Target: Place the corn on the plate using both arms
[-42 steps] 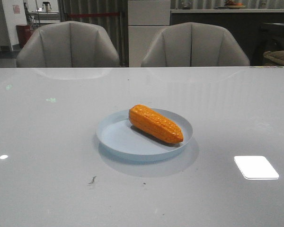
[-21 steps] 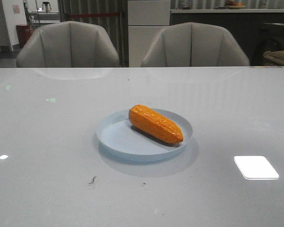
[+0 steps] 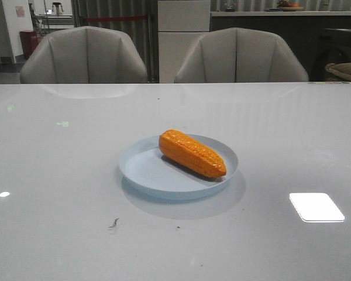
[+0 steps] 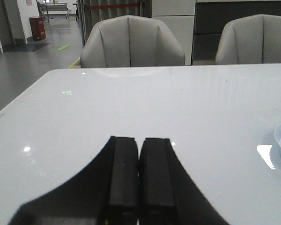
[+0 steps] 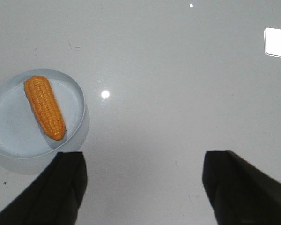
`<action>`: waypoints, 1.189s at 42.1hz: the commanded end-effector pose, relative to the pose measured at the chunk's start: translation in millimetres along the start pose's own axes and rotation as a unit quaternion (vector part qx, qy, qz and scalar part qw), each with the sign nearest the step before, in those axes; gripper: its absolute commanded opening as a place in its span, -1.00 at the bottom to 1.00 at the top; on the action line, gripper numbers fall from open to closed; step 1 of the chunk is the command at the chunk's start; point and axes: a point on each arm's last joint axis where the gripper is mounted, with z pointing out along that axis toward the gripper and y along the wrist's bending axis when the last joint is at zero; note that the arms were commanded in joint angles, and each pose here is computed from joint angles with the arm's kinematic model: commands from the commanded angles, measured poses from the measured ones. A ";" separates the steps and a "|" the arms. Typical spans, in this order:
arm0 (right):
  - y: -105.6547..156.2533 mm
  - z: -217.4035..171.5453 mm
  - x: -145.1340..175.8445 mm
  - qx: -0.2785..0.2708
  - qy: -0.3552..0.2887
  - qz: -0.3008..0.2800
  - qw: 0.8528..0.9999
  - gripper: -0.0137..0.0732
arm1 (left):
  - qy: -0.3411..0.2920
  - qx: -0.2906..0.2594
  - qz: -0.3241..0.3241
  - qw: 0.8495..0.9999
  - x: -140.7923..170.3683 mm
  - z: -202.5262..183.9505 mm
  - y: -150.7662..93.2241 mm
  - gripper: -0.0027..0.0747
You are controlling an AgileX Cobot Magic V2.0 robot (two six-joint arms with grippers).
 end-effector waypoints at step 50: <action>-6.8 -29.4 -4.9 0.044 -0.085 -0.040 0.995 0.36 | -0.030 0.002 -0.009 1.000 4.3 0.3 -0.9 -0.69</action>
